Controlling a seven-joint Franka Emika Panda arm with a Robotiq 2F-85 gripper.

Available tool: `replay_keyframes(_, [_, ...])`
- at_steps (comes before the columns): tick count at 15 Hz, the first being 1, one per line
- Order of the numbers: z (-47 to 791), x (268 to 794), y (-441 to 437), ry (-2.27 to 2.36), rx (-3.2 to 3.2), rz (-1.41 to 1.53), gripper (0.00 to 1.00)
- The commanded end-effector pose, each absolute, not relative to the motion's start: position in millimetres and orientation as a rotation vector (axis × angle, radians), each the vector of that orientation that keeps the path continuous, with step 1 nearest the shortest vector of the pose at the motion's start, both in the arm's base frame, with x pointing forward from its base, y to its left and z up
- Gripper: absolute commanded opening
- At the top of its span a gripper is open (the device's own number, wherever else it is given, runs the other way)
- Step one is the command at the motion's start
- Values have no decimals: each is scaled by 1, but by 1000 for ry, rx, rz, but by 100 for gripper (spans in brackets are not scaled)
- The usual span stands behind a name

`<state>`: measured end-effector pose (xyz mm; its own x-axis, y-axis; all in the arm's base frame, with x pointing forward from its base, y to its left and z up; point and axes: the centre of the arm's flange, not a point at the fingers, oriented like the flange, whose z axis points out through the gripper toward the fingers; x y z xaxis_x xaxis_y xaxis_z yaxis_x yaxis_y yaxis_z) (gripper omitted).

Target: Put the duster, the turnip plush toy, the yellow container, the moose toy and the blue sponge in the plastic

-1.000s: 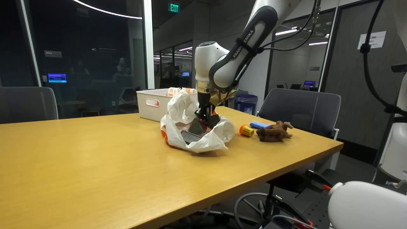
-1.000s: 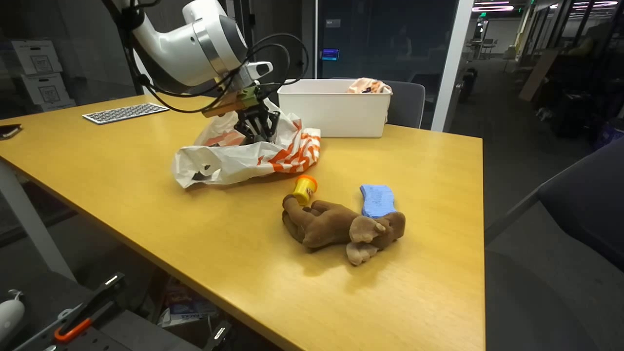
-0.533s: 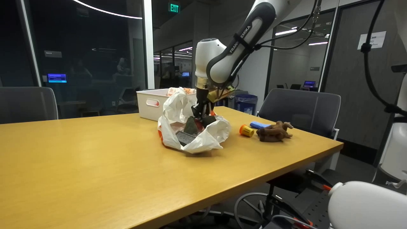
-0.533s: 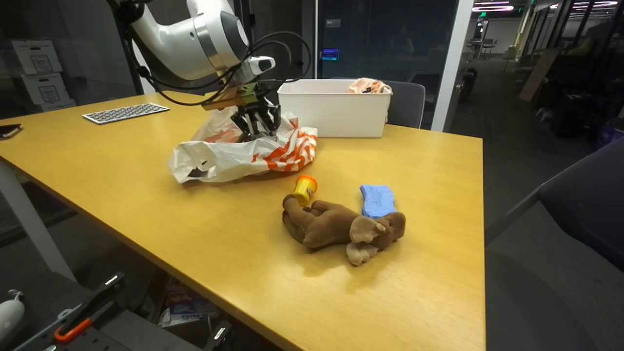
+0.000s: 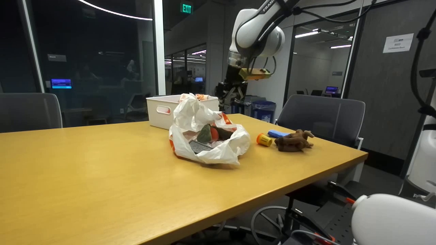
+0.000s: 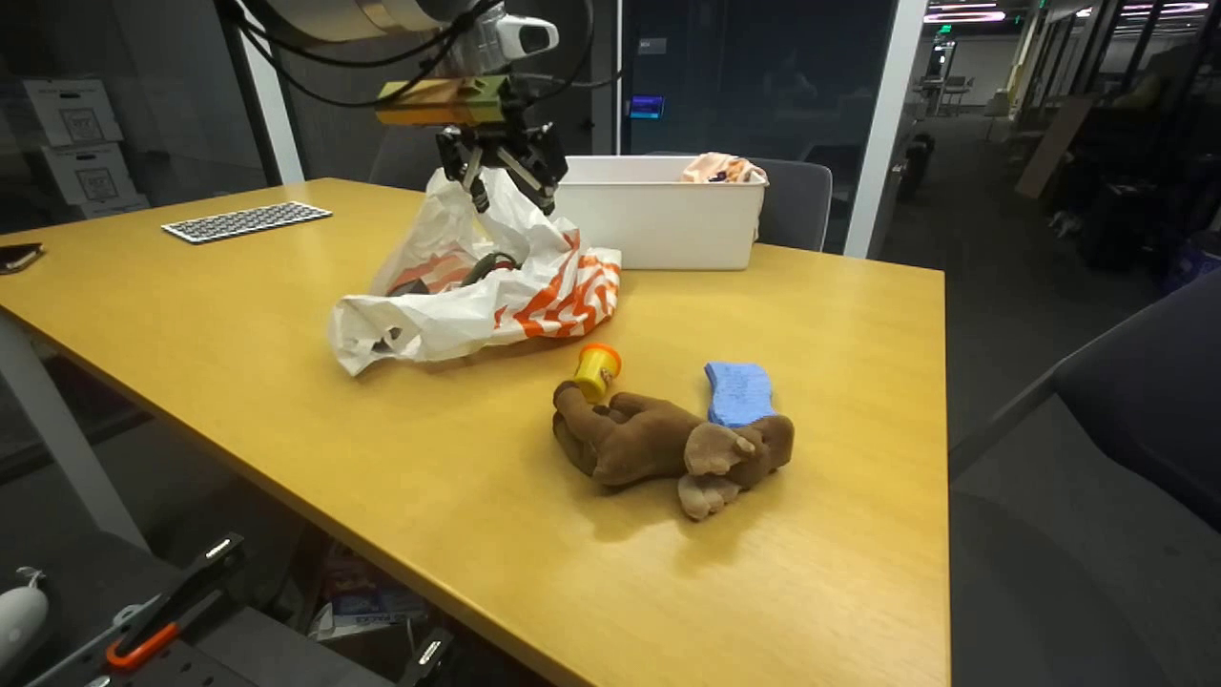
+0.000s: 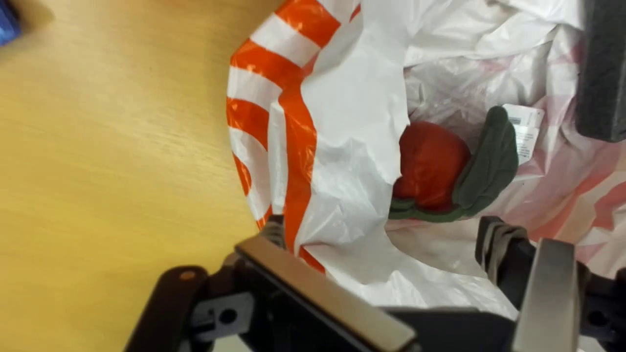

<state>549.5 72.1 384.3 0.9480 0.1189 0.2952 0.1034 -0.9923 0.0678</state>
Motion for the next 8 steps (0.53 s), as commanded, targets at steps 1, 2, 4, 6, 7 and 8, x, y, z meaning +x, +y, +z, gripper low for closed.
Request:
replay_keyframes(1, [413,510,7,-113,3106,389,100])
replay_keyframes(2, [407,507,-10,-186,3113,348,100])
replay_keyframes(4, [389,501,-42,-294,3098,287,100])
replay_keyframes(6, [367,494,-57,-316,3108,226,100])
replay_keyframes(7, [354,492,-58,-291,3108,211,100])
replay_keyframes(8, [344,489,-57,-262,3102,192,100])
